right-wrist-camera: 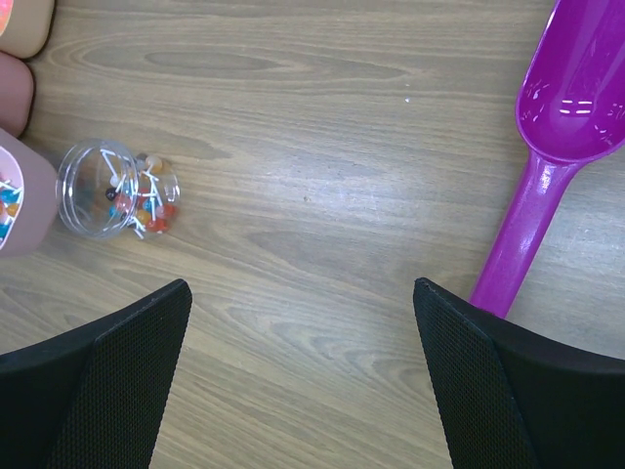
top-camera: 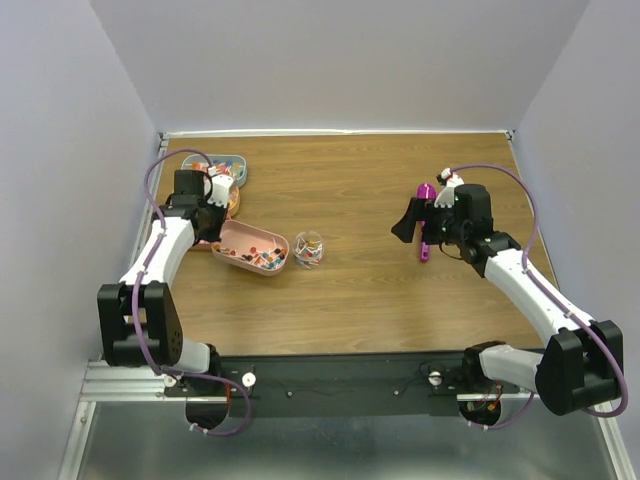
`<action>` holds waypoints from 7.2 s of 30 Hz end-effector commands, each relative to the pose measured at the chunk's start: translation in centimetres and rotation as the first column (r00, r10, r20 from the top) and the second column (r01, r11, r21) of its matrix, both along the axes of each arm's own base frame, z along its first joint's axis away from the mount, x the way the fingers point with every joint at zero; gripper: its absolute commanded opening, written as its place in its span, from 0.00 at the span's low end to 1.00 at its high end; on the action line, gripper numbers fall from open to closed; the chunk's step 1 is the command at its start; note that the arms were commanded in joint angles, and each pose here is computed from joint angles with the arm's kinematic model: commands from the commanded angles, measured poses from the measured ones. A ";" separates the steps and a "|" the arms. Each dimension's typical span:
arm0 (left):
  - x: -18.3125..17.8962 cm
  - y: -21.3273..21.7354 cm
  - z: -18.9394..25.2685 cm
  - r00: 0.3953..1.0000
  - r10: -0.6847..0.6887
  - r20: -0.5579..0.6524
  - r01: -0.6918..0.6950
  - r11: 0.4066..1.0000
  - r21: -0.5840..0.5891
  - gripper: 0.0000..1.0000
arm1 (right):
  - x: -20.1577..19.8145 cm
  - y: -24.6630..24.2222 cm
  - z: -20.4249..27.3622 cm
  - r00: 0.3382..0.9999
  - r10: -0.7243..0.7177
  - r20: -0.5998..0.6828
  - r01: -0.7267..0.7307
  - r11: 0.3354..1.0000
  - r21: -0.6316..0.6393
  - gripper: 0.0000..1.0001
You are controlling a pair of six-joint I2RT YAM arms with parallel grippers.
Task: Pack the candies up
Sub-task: Place the storage box at the center of the board, then move the storage box to the center of the board.
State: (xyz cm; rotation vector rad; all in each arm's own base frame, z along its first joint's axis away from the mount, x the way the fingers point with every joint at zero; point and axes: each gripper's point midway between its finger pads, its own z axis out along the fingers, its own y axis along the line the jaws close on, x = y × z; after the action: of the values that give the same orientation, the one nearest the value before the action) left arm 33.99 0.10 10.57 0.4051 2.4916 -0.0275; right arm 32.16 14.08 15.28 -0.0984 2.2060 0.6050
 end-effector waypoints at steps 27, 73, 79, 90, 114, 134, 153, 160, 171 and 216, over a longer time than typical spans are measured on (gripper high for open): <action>-0.2 -5.1 -5.5 0.984 -0.117 -0.133 0.119 0.993 0.005 0.26 | -0.2 0.2 -0.3 1.000 0.004 0.006 -0.004 1.000 0.006 1.00; -3.5 -1.6 -5.5 0.663 0.740 -0.115 -0.729 0.603 -0.323 0.41 | -0.4 0.5 -0.2 1.000 0.022 0.005 -0.022 1.000 0.018 1.00; -4.2 2.3 -5.4 0.525 0.847 -0.076 -0.817 0.478 -0.322 0.39 | -0.5 0.6 -0.2 1.000 0.027 0.004 -0.028 0.999 0.020 1.00; -4.4 9.5 -5.0 0.405 0.914 -0.013 -0.886 0.389 -0.254 0.38 | -0.5 0.7 -0.4 0.999 0.034 -0.003 -0.034 0.999 0.023 1.00; -2.3 17.5 -3.8 0.226 0.974 -0.030 -0.887 0.193 -0.420 0.38 | -0.3 0.6 -1.5 0.999 0.032 -0.030 -0.031 0.999 0.006 1.00; -2.5 12.2 2.0 0.382 0.923 0.038 -0.721 0.323 -0.613 0.38 | -0.3 0.7 -1.6 0.999 0.034 -0.033 -0.034 0.999 0.008 1.00; 4.6 -2.0 -0.6 0.828 0.550 0.107 -0.502 0.813 -0.297 0.53 | -0.2 0.4 -1.8 0.999 0.024 -0.033 -0.024 1.000 -0.006 1.00; 5.5 -3.0 -4.1 0.852 0.522 0.039 -0.501 0.835 -0.228 0.52 | -0.3 0.5 -2.0 0.999 0.027 -0.040 -0.027 1.000 -0.003 1.00; 7.6 -9.5 -4.4 0.912 0.410 0.022 -0.393 0.887 -0.242 0.49 | -0.2 0.4 -2.1 0.999 0.024 -0.041 -0.024 1.000 -0.007 1.00; 10.5 -30.7 0.2 0.983 0.138 0.125 -0.103 0.963 -0.250 0.52 | 0.4 -2.1 -2.8 0.996 -0.089 -0.030 0.085 0.990 -0.109 1.00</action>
State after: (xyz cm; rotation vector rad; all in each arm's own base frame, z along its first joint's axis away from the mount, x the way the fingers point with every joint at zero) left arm 42.88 -33.05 10.79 0.2078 2.3323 -0.4080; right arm 32.78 12.76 12.91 -0.0575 2.2592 0.5006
